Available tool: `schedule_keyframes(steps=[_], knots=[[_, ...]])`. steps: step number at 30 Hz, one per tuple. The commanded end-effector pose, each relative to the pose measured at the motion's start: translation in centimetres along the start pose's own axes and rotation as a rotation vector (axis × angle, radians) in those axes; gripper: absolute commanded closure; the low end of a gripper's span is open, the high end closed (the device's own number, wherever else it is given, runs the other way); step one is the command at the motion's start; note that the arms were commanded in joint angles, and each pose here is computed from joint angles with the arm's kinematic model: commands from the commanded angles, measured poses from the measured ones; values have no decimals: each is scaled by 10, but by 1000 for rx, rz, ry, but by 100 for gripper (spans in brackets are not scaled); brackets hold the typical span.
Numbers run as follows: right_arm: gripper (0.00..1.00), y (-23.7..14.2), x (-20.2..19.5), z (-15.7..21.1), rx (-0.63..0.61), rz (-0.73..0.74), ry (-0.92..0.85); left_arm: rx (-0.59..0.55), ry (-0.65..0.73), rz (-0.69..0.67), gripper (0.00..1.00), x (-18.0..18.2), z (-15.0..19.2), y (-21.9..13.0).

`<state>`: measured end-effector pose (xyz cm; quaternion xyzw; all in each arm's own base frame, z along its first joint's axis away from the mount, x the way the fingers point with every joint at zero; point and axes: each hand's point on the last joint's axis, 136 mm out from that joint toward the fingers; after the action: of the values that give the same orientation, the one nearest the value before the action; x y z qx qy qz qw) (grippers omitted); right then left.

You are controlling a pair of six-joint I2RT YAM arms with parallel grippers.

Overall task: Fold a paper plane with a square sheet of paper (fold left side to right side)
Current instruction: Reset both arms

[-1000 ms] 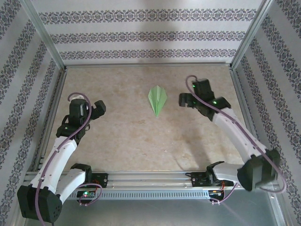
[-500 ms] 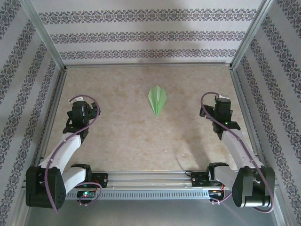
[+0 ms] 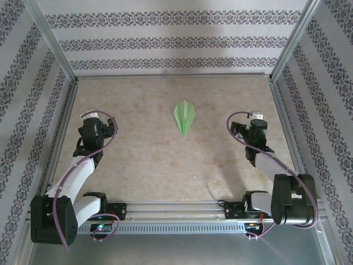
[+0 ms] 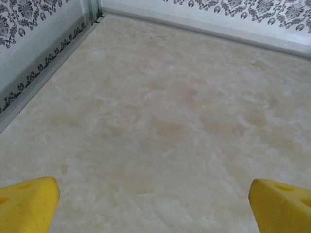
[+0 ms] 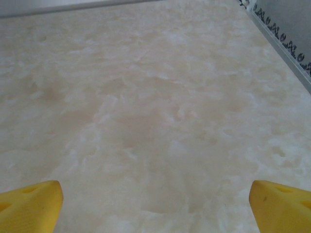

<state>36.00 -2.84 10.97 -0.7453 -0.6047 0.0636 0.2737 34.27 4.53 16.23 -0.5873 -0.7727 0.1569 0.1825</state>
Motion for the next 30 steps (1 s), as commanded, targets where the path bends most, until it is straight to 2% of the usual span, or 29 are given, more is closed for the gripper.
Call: schedule_keyframes(steps=[1,10,30], knots=[[2,1,4,-18,-115,-42,2,-35,17,10,0,3,-9,-5],[2,1,14,-30,-217,-109,-6,-31,36,15,0,3,-8,-11],[2,22,21,-3,-212,-187,-4,-15,52,-8,0,9,-2,-19]])
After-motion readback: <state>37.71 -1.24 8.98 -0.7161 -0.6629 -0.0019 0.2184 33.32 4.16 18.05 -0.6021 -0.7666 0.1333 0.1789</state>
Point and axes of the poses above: each hand's point on the last joint's axis, 136 mm out from that joint toward the fingers, its own y axis out along the fingers, its own x axis along the line the jaws close on, z = x × y, and after that the axes turned 12 degrees about y, right-handed
